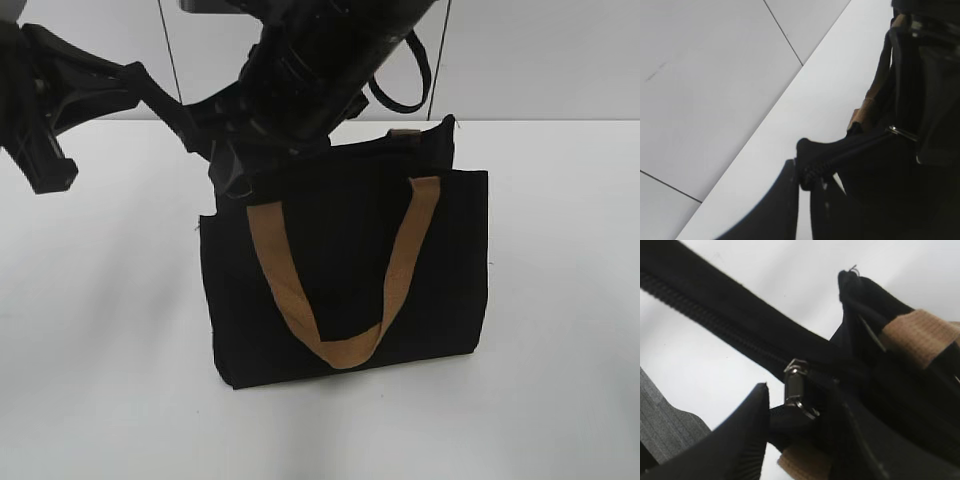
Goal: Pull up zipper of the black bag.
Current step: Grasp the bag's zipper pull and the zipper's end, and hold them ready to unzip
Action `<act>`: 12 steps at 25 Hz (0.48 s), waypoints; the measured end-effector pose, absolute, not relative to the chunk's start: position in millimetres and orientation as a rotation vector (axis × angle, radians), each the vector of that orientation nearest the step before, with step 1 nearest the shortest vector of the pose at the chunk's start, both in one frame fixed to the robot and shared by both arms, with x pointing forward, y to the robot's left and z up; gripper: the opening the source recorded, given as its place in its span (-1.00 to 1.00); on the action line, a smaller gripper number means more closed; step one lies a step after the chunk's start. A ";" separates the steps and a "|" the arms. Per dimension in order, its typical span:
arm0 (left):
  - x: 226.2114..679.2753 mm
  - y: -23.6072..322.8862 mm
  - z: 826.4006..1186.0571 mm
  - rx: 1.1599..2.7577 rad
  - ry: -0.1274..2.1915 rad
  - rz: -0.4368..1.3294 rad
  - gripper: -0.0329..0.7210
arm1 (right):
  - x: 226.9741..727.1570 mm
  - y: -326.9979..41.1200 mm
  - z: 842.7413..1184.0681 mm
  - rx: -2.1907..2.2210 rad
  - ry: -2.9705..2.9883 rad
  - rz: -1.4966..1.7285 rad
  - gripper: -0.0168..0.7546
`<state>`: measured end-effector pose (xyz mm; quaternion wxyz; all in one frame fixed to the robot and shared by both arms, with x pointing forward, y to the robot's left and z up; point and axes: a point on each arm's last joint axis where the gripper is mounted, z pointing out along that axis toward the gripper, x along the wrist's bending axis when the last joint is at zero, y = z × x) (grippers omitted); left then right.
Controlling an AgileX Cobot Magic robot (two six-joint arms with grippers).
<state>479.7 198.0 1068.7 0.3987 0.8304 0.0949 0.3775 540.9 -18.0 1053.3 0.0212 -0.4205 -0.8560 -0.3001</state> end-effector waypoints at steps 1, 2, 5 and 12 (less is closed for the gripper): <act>479.7 198.0 1068.7 2.102 0.240 0.956 -0.85 | 541.4 -17.6 1052.4 -1.305 -2.653 -0.930 -0.19; 479.6 197.9 1068.7 2.102 0.240 0.955 -0.85 | 541.4 -17.6 1052.4 -1.305 -2.653 -0.930 -0.24; 479.5 197.7 1068.7 2.102 0.239 0.955 -0.85 | 541.2 -17.7 1051.8 -1.304 -2.653 -0.922 -0.48; 479.5 197.7 1068.6 2.103 0.237 0.955 -0.85 | 538.8 -18.7 1050.9 -1.292 -2.653 -0.878 -0.79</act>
